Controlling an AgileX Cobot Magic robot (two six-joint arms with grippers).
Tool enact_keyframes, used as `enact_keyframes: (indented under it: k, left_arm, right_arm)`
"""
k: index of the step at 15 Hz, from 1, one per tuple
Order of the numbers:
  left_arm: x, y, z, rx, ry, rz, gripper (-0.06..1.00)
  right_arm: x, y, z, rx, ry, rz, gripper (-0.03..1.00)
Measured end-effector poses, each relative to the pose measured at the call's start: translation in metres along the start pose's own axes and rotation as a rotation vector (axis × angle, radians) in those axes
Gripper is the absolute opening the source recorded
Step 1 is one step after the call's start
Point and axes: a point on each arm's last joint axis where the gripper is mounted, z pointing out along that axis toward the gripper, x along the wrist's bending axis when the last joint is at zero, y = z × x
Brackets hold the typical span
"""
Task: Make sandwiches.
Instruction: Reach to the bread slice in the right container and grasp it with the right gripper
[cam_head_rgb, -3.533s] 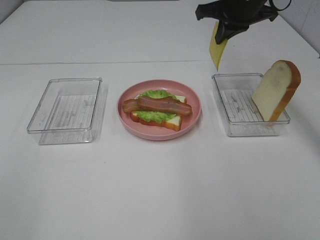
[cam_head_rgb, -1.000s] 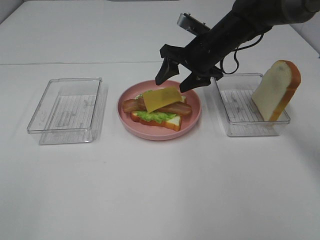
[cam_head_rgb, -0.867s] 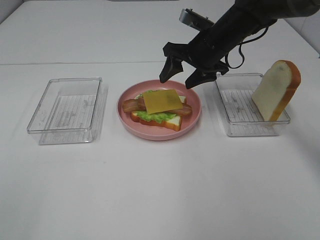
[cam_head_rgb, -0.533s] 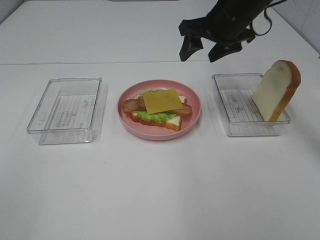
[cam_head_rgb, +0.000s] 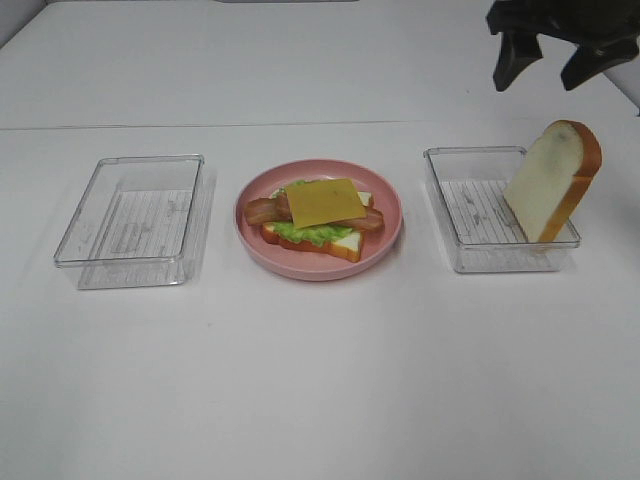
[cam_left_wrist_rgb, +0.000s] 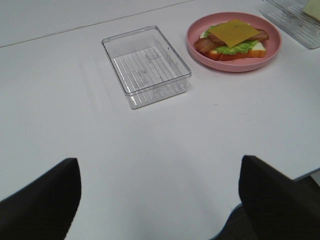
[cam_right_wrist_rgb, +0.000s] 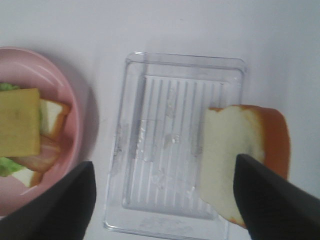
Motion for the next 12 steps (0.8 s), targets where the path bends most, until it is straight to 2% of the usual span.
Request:
enact_keyframes:
  k: [2,3,4,6,8,12]
  left_arm:
    - [0.000,0.000,0.000,0.000,0.000,0.000,0.81]
    - [0.000,0.000,0.000,0.000,0.000,0.000,0.81]
    - [0.000,0.000,0.000,0.000,0.000,0.000,0.81]
    - [0.000,0.000,0.000,0.000,0.000,0.000,0.81]
    - [0.000,0.000,0.000,0.000,0.000,0.000,0.81]
    - [0.000,0.000,0.000,0.000,0.000,0.000,0.81]
  right_arm:
    - [-0.021,-0.001,-0.001,0.014,-0.019,0.048,0.73]
    - [-0.043,-0.003,-0.003,0.022,-0.037,0.099,0.73]
    - [-0.053,-0.004,-0.004,0.023,-0.036,0.128,0.73]
    - [-0.068,-0.006,-0.006,0.011,0.024,0.157,0.73]
    - [-0.075,-0.006,-0.004,0.011,0.102,0.176,0.73]
    - [-0.080,-0.011,0.034,0.115,0.134,0.186,0.73]
